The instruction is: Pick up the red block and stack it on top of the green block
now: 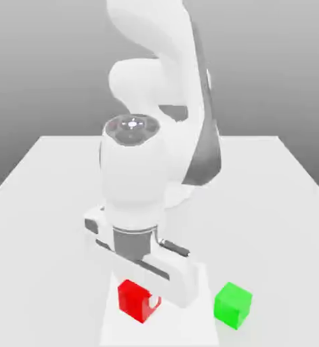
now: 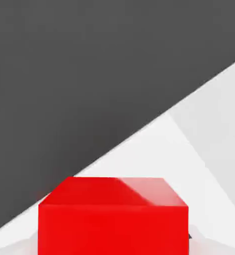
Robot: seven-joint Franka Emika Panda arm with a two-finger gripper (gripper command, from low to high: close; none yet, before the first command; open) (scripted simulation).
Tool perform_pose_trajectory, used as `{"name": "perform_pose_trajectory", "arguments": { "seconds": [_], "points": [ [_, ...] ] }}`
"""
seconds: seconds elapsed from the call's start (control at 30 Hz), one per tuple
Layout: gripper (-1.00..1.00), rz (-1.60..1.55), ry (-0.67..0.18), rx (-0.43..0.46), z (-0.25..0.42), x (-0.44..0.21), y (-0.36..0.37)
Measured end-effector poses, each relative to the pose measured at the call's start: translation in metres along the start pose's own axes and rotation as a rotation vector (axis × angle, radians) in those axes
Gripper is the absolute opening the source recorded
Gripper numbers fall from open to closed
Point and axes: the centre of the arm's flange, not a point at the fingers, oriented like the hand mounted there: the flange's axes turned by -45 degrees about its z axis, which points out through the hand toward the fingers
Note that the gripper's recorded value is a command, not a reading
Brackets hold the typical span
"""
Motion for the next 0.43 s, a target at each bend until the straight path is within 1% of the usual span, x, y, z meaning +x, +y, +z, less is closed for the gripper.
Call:
{"name": "perform_pose_trajectory", "arguments": {
  "seconds": [0.13,0.3,0.33,0.43],
  "points": [
    [-1.0,-0.06,0.001,-0.004,-0.017,-0.084,-0.066],
    [-1.0,-0.038,0.005,-0.007,0.028,-0.09,-0.068],
    [1.0,-0.038,0.004,-0.007,0.038,-0.091,-0.068],
    [1.0,-0.038,0.004,-0.007,0.038,-0.091,-0.068]
  ]
}}
